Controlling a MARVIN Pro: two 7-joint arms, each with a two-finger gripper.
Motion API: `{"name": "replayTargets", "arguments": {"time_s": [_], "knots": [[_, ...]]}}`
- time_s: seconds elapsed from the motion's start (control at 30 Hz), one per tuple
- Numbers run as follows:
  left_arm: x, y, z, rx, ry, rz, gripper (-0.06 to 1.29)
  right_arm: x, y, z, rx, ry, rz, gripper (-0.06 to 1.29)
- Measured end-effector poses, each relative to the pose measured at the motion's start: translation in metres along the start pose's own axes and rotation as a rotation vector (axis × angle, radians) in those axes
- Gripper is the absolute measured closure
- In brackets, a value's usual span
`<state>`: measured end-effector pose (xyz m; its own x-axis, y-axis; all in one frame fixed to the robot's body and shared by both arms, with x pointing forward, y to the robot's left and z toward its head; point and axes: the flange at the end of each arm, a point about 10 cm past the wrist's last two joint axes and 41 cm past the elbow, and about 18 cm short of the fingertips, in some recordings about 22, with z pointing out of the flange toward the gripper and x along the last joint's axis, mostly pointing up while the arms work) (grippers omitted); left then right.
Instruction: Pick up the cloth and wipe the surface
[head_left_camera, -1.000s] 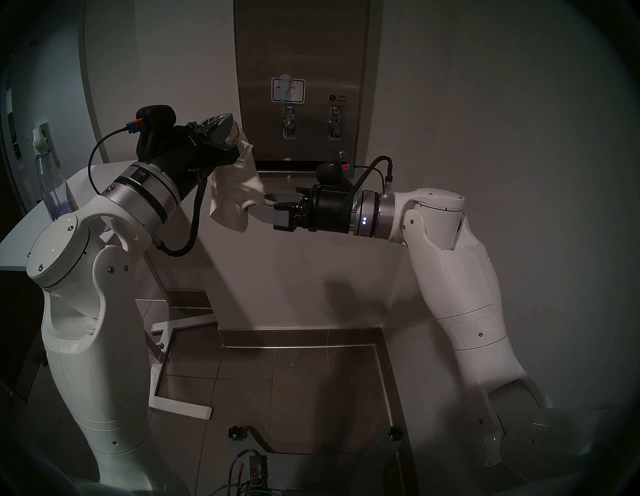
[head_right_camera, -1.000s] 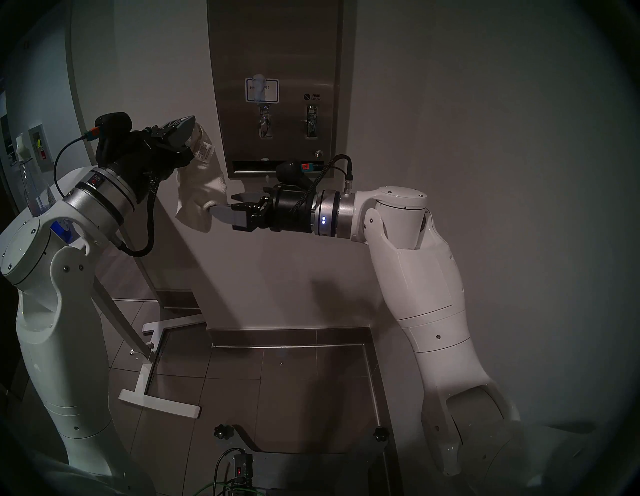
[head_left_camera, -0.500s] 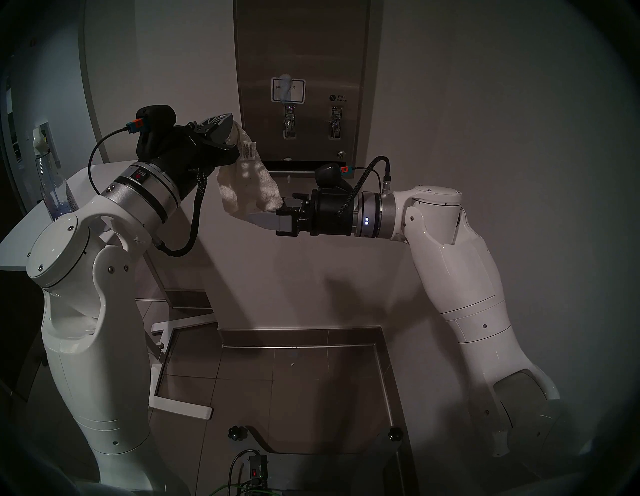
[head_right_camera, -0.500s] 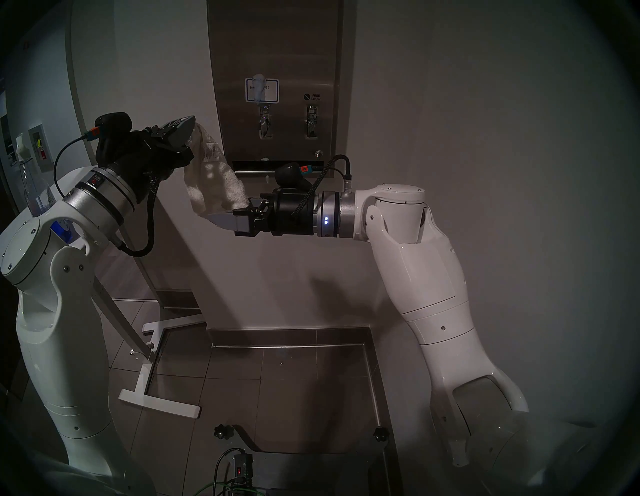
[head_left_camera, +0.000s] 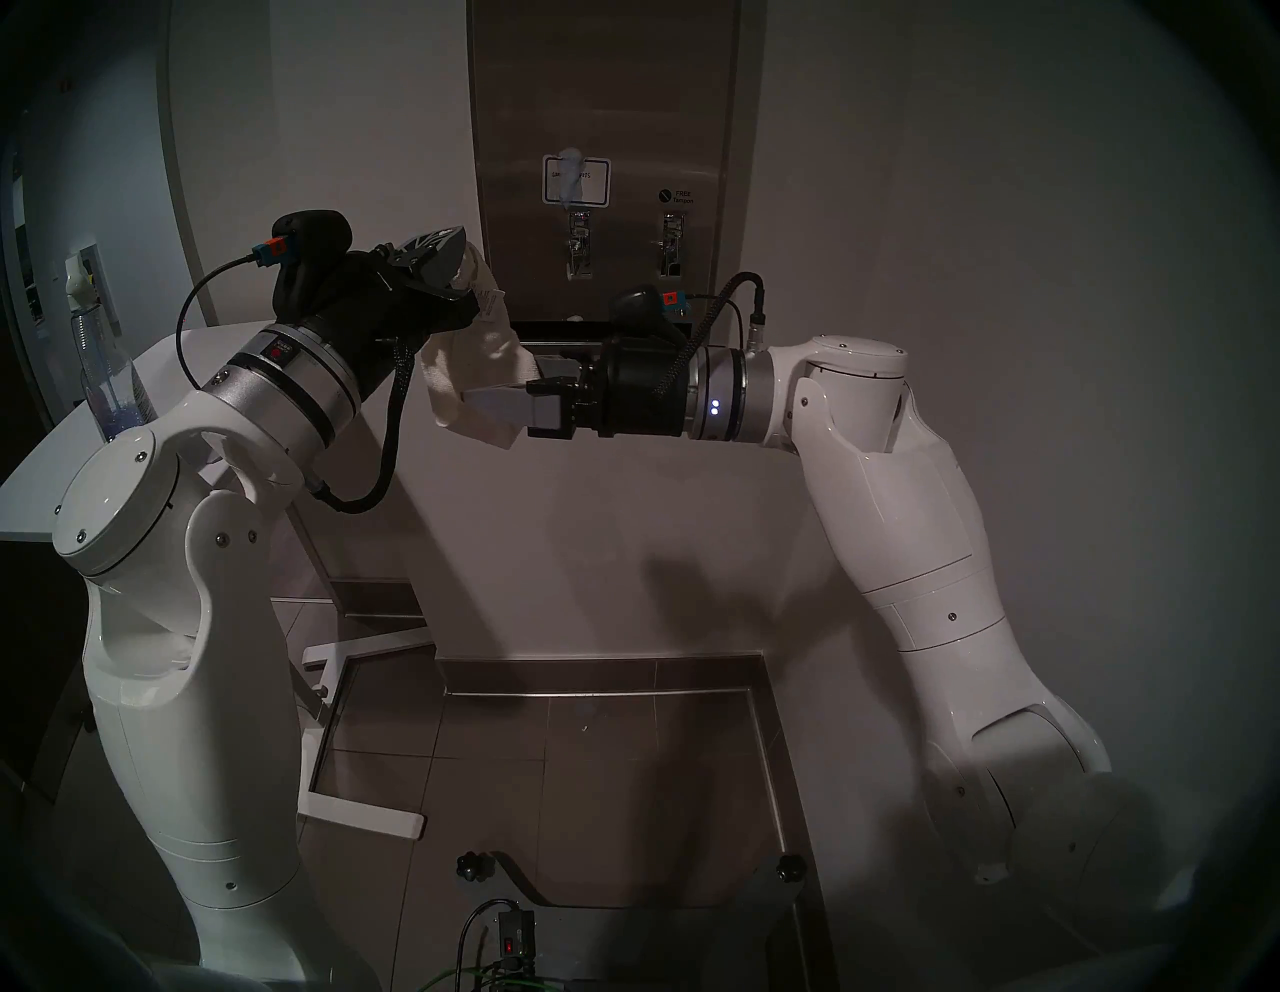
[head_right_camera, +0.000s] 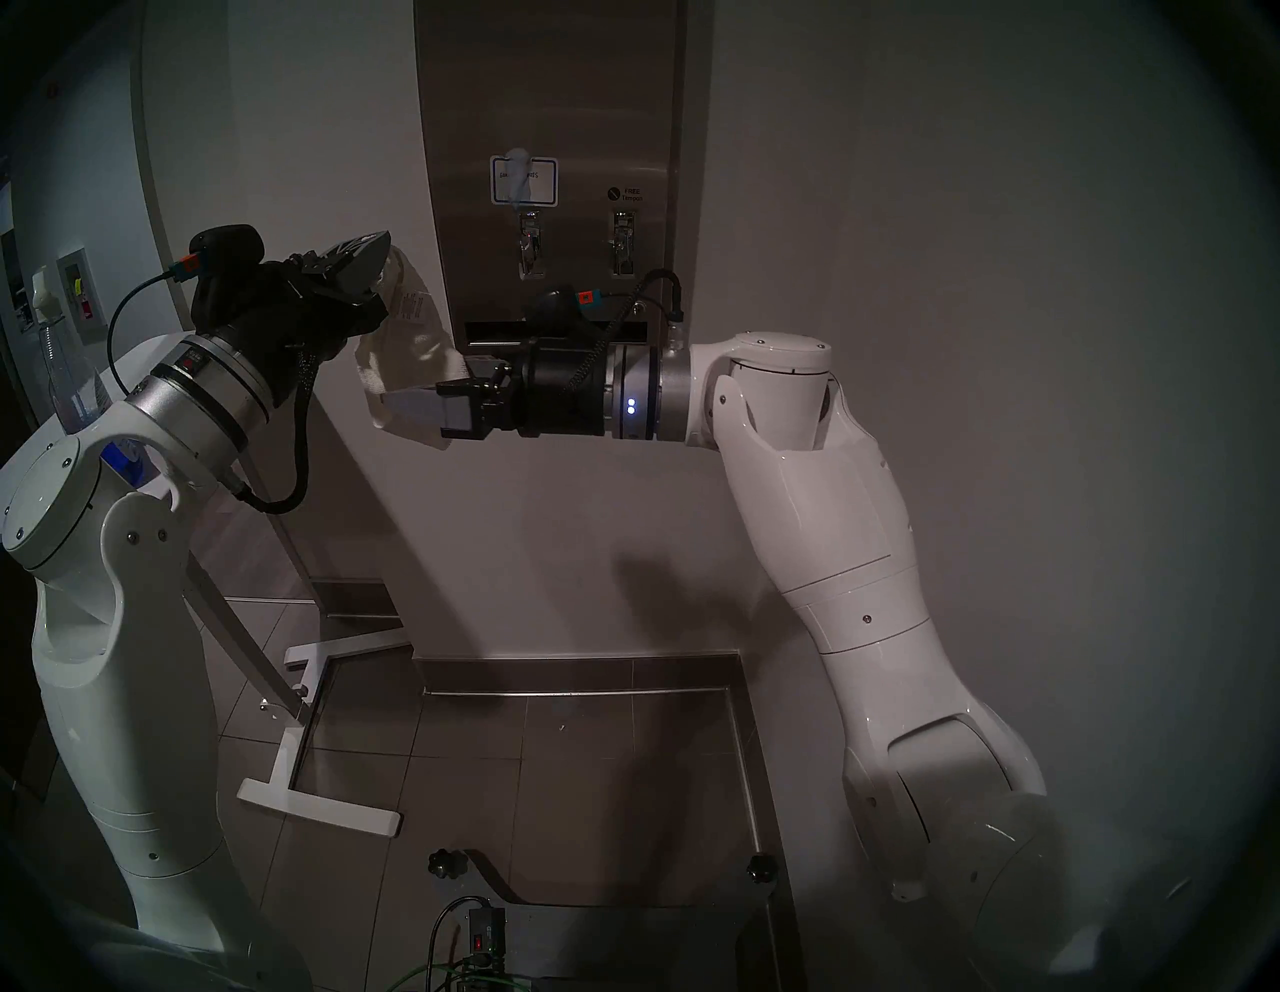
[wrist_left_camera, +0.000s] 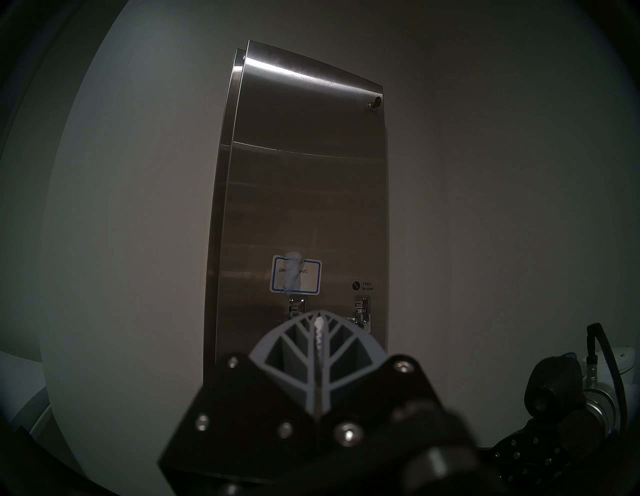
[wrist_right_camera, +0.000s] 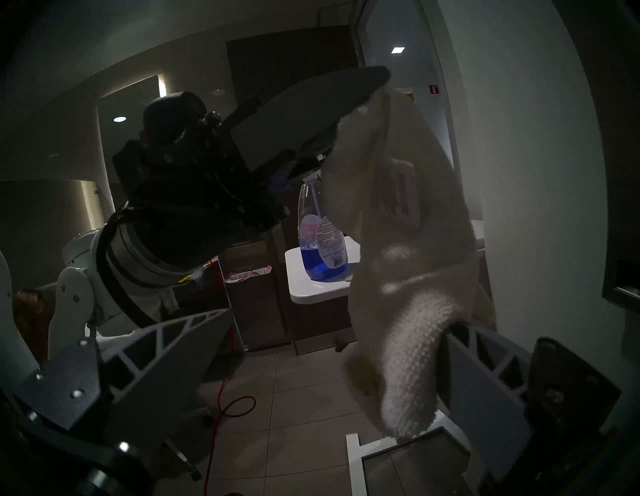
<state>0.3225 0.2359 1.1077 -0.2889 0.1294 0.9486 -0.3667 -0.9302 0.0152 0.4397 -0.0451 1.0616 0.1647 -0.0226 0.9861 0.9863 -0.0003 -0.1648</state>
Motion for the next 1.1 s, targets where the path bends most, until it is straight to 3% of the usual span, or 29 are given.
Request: {"name": "replayTargets", "arguments": {"time_s": [0.03,0.13,0.2,0.23,0.27,0.43,0.8,1.1], "knots": [[0.000,0.000,0.000,0.000,0.000,0.000,1.25,0.000,0.000,0.002,0.005,0.000,-0.002,0.06],[0.000,0.000,0.000,0.000,0.000,0.000,1.25,0.001,0.001,0.004,0.015,0.001,-0.006,0.37],[0.000,0.000,0.000,0.000,0.000,0.000,1.25,0.001,0.002,0.004,0.020,0.003,-0.010,0.72],[0.000,0.000,0.000,0.000,0.000,0.000,1.25,0.002,0.002,0.004,0.022,0.004,-0.011,0.76],[0.000,0.000,0.000,0.000,0.000,0.000,1.25,0.002,0.002,0.004,0.024,0.005,-0.013,0.92],[0.000,0.000,0.000,0.000,0.001,0.000,1.25,0.003,0.002,0.003,0.029,0.012,-0.025,1.27],[0.000,0.000,0.000,0.000,0.001,0.000,1.25,0.006,0.004,-0.020,-0.027,0.040,-0.055,1.27],[0.000,0.000,0.000,0.000,0.002,0.002,1.25,0.006,0.000,-0.027,-0.039,0.046,-0.066,1.27]]}}
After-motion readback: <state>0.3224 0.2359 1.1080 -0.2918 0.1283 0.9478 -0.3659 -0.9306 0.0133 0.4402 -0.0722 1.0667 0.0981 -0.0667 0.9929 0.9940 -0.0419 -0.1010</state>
